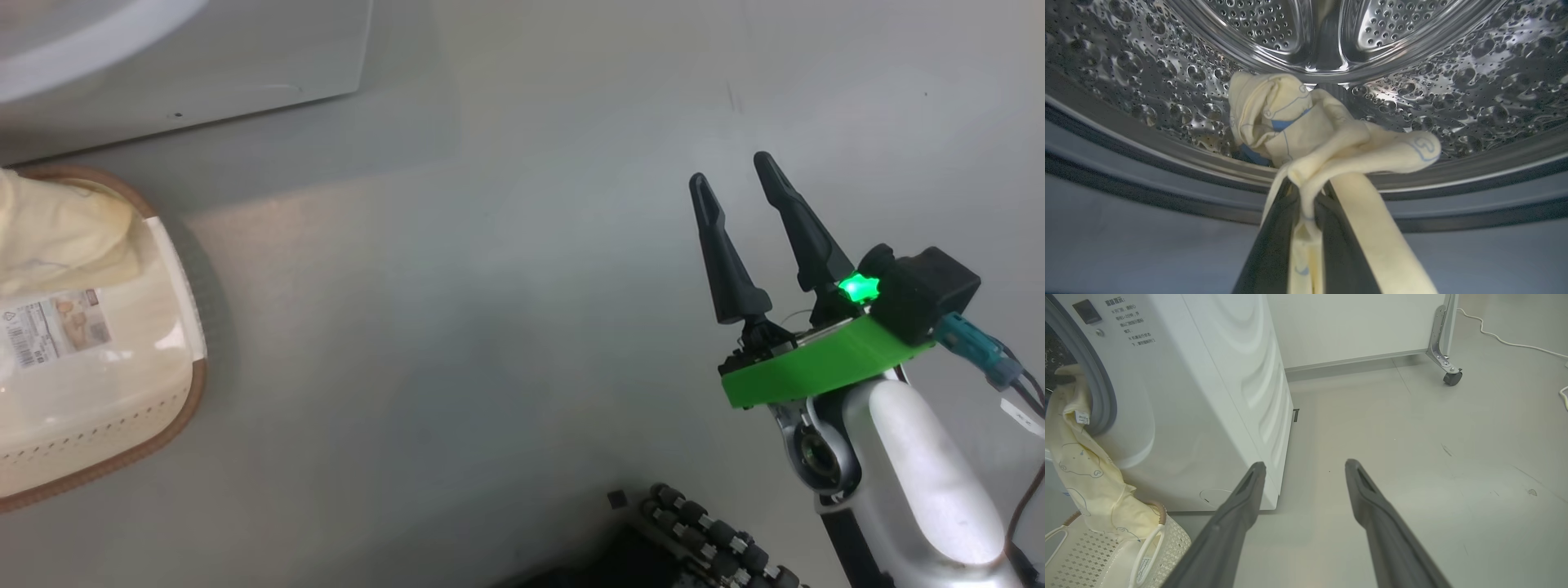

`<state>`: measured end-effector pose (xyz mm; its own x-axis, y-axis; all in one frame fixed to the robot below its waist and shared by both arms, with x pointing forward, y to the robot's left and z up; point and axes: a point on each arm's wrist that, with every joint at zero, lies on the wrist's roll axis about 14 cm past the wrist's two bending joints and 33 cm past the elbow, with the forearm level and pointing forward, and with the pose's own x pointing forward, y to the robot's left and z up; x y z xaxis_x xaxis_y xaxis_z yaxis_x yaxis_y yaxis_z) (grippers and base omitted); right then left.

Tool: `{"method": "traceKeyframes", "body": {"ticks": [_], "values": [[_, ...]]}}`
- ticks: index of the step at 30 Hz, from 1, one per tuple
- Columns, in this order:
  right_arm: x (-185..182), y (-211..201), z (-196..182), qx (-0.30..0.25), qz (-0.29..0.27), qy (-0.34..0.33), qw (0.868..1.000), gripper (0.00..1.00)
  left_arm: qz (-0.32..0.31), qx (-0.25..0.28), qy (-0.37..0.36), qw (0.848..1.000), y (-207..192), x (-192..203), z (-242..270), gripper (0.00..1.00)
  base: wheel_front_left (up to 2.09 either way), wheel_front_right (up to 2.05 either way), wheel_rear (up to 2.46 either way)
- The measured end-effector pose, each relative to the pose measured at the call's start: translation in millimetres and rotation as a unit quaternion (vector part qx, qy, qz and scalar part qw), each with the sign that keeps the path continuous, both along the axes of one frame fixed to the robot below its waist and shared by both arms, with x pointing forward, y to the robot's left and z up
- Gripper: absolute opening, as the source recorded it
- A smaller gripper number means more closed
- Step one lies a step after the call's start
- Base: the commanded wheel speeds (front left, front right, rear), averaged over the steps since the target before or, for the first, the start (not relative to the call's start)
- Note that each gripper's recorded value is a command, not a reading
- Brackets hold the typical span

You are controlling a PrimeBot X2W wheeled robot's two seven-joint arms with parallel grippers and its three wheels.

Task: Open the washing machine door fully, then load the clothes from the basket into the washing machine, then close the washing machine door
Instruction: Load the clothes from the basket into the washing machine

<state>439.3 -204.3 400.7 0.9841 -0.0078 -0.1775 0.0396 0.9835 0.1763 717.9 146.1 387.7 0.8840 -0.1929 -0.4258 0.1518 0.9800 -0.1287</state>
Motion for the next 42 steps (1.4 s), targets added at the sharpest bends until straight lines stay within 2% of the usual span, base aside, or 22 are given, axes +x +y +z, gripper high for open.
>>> {"method": "traceKeyframes", "body": {"ticks": [5, 10, 13, 15, 20, 21, 23, 24, 25, 35, 42], "values": [[2, -3, -8, -0.001, -0.003, 0.009, 1.000, 1.00, 0.000, 0.001, -0.086, 0.996, -4, 29, 24, 0.00, 0.00, 0.00, 0.00], [4, -7, -11, -0.006, -0.006, 0.013, 1.000, 1.00, 0.017, 0.003, -0.209, 0.978, 0, 53, 58, 0.00, 0.00, 0.00, 0.00], [3, -10, -12, -0.010, -0.009, 0.016, 1.000, 1.00, 0.022, 0.009, -0.253, 0.967, 2, 58, 65, 0.00, 0.00, 0.00, 0.00], [3, -11, -13, -0.009, -0.010, 0.017, 1.000, 1.00, 0.026, 0.008, -0.262, 0.965, 4, 60, 62, 0.00, 0.00, 0.00, 0.00], [3, -11, -14, -0.008, -0.011, 0.018, 1.000, 1.00, 0.046, 0.013, -0.197, 0.979, 15, 59, 23, 0.00, 0.00, 0.00, 0.00], [3, -10, -14, -0.008, -0.010, 0.018, 1.000, 1.00, 0.050, 0.010, -0.189, 0.981, 16, 58, 18, 0.14, 0.00, 0.00, 0.00], [3, -10, -15, -0.007, -0.010, 0.019, 1.000, 1.00, 0.053, 0.009, -0.176, 0.983, 16, 58, 11, 0.67, 0.00, 0.00, 0.00], [3, -10, -15, -0.007, -0.010, 0.019, 1.000, 1.00, 0.055, 0.008, -0.173, 0.983, 17, 59, 11, 0.87, 0.00, 0.00, 0.00], [3, -10, -15, -0.007, -0.010, 0.019, 1.000, 1.00, 0.055, 0.008, -0.172, 0.983, 18, 60, 11, 1.00, 0.00, 0.00, 0.00], [7, -9, -10, -0.003, -0.009, 0.009, 1.000, 1.00, 0.056, 0.001, -0.169, 0.984, 17, 55, 14, 1.00, 0.00, 0.00, 0.00], [12, -5, 4, -0.005, -0.003, -0.013, 1.000, 1.00, 0.055, -0.007, -0.159, 0.986, 12, 26, 2, 1.00, 0.00, 0.00, 0.00]]}}
